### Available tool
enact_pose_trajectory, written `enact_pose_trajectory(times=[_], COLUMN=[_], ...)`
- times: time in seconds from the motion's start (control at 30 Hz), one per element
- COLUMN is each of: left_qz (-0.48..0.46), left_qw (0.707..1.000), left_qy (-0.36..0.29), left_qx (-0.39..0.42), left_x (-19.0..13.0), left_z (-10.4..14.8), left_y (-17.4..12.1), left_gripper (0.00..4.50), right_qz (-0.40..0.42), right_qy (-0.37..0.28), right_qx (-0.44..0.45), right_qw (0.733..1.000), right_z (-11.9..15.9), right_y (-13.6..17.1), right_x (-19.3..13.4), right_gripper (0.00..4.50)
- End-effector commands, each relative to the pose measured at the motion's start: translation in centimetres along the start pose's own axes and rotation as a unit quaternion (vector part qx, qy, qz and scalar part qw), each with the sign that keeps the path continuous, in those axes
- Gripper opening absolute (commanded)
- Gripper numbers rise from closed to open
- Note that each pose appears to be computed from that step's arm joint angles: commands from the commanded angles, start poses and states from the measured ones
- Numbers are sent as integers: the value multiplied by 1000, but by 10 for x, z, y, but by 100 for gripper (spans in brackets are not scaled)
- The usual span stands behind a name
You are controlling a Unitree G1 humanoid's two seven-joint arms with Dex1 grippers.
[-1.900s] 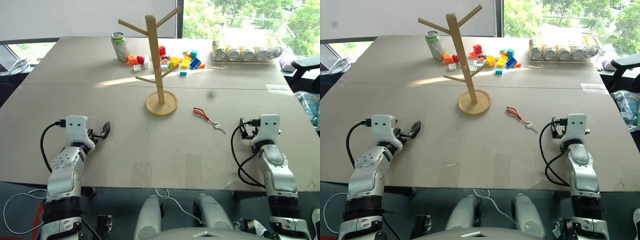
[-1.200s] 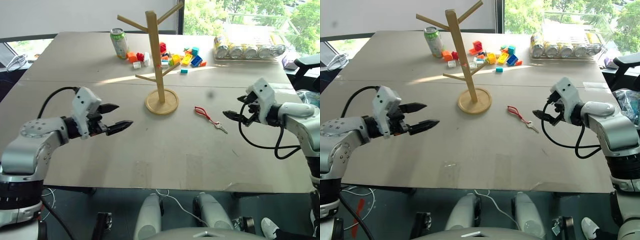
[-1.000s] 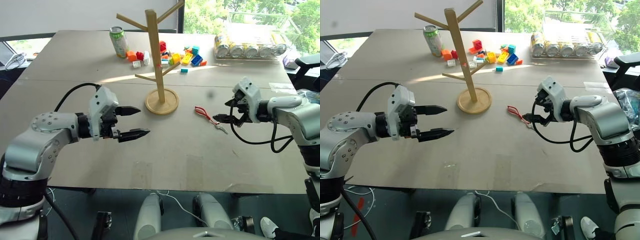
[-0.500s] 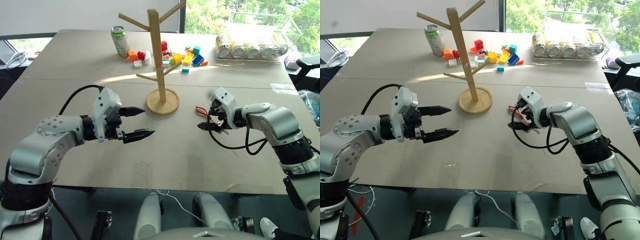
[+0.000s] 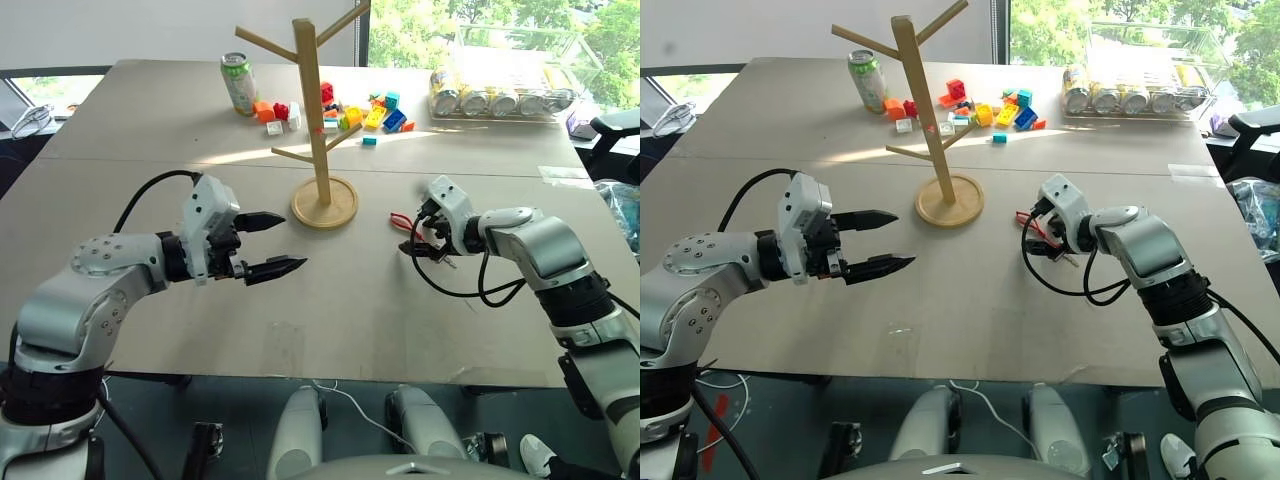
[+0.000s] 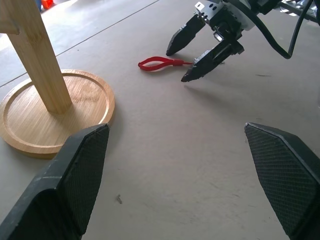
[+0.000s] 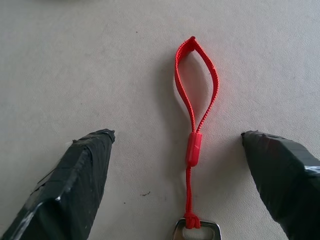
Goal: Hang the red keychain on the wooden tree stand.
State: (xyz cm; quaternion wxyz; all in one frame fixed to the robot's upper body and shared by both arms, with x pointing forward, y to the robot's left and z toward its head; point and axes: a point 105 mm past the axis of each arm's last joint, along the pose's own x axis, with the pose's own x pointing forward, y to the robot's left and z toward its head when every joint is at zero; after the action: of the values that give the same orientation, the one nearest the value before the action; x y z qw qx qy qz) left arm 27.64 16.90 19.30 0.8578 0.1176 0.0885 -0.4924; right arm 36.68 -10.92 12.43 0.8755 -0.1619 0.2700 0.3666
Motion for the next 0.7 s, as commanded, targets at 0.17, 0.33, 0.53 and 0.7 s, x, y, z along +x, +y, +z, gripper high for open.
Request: enact_pose_trajectory(times=[0.17,0.33,0.53,0.7], left_qz=[-12,-14,-12,-2], left_qw=[999,999,1000,998], left_qy=[-18,-18,-13,-60], left_qx=[29,25,23,-23], left_x=[2,3,0,-10], left_z=[16,16,15,26], left_y=[-7,-8,-8,-13], left_gripper=[450,450,450,450], right_qz=[-17,-15,2,14], right_qy=[-9,-8,-30,-219], right_qx=[-31,-33,-44,-41], right_qw=[999,999,999,975], right_z=[0,-3,2,60], right_y=[-4,0,9,27], right_x=[-3,1,-4,-39], right_gripper=[67,2,2,2])
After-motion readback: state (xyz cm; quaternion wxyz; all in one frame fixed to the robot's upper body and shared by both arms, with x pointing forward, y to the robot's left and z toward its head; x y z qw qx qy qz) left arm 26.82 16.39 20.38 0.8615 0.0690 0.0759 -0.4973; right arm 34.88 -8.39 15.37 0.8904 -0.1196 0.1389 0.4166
